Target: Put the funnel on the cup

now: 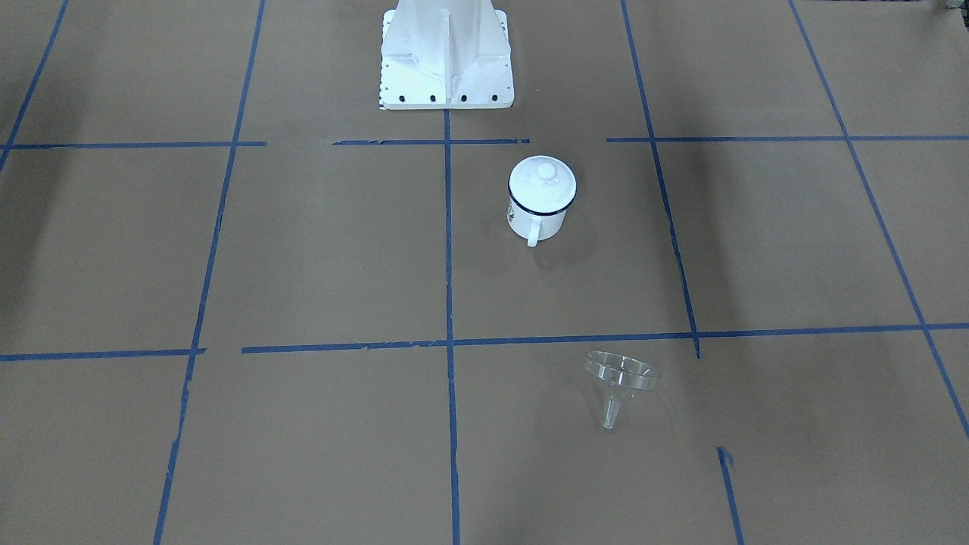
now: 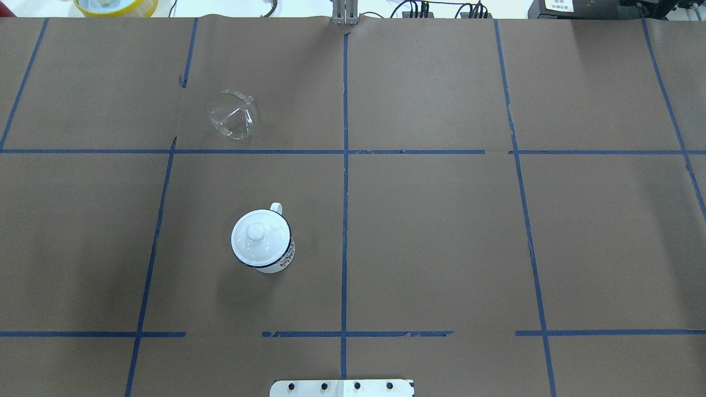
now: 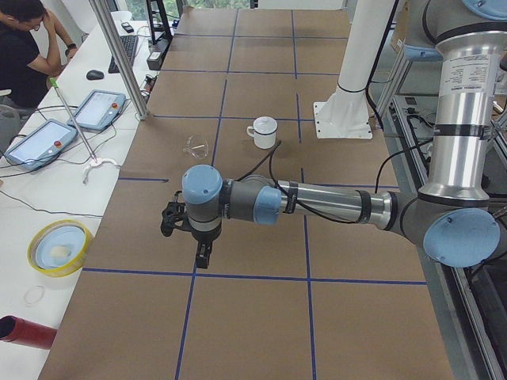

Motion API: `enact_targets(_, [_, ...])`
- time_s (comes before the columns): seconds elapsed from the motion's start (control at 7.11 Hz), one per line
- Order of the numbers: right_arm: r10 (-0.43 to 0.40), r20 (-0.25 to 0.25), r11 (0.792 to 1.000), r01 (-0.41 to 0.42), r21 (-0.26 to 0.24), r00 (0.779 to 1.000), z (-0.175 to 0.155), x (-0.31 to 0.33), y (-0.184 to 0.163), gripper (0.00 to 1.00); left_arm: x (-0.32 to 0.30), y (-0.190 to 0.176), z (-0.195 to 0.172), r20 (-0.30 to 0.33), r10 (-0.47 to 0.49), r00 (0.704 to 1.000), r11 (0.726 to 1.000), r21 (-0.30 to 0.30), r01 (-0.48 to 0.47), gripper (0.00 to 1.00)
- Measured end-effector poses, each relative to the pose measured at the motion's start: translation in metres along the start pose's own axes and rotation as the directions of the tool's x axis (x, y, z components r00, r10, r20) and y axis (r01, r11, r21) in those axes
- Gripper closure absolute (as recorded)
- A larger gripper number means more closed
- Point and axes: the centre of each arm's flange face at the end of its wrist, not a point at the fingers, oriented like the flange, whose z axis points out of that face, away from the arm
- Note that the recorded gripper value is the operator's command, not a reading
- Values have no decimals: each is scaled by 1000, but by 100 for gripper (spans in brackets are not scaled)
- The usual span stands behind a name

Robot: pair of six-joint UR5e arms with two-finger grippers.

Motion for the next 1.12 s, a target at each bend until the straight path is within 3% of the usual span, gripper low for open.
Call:
enact_targets(0.28, [0, 0, 1000, 0, 0, 1000, 0, 0, 0, 0, 62, -32, -36, 7, -23, 1000, 998, 64, 22, 0])
enact_targets(0.56, [0, 0, 1000, 0, 0, 1000, 0, 0, 0, 0, 153, -42, -66, -31, -53, 998, 995, 88, 56, 0])
enact_targets(0.84, [0, 0, 1000, 0, 0, 1000, 0, 0, 0, 0, 253, -34, -82, -91, -46, 995, 995, 87, 54, 0])
enact_targets(1.12, [0, 0, 1000, 0, 0, 1000, 0, 0, 0, 0, 358, -16, -75, -168, -74, 983, 996, 39, 81, 0])
